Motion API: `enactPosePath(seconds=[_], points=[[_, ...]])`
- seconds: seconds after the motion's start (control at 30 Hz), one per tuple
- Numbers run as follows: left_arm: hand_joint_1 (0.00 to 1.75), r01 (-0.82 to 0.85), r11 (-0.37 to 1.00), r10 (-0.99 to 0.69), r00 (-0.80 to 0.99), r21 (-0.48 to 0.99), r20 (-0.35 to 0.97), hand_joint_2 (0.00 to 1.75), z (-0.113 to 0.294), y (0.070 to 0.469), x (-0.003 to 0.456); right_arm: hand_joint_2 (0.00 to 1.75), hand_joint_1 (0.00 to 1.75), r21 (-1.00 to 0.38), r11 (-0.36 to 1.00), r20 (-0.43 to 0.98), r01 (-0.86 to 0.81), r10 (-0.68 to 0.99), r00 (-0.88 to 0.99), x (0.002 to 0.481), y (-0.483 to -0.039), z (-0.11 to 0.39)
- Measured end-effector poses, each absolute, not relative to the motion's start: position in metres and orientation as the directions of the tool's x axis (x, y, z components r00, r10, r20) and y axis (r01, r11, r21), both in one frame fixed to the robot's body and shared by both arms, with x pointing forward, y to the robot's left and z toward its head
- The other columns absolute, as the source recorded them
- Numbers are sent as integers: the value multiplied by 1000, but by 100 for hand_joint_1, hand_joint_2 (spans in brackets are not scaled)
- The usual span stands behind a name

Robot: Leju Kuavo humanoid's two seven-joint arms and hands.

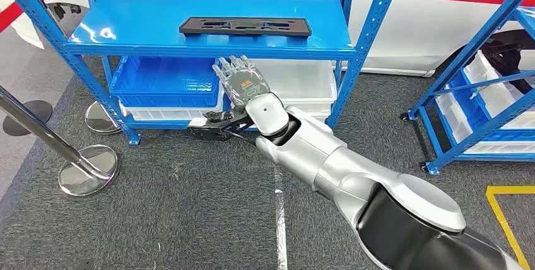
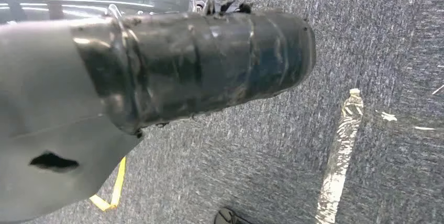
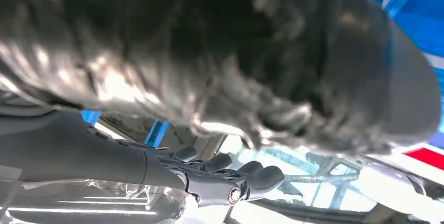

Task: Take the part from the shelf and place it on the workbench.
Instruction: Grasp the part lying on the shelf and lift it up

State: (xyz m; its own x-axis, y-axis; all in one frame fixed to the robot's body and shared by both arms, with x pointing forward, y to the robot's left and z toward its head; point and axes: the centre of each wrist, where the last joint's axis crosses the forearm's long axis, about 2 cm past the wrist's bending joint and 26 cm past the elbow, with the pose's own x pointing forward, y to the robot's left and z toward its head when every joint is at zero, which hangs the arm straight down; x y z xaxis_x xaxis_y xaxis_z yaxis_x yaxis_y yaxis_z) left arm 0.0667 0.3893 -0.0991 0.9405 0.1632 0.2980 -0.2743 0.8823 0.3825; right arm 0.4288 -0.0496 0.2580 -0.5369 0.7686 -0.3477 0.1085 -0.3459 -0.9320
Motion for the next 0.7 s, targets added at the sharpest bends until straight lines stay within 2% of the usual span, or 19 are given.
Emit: enactPosePath(seconds=[0.7], points=[[0,-267,881,151,941,390,303,0,-98,392,70,0,0,-927,-360,-358,106,764,-536,430,-51,258]])
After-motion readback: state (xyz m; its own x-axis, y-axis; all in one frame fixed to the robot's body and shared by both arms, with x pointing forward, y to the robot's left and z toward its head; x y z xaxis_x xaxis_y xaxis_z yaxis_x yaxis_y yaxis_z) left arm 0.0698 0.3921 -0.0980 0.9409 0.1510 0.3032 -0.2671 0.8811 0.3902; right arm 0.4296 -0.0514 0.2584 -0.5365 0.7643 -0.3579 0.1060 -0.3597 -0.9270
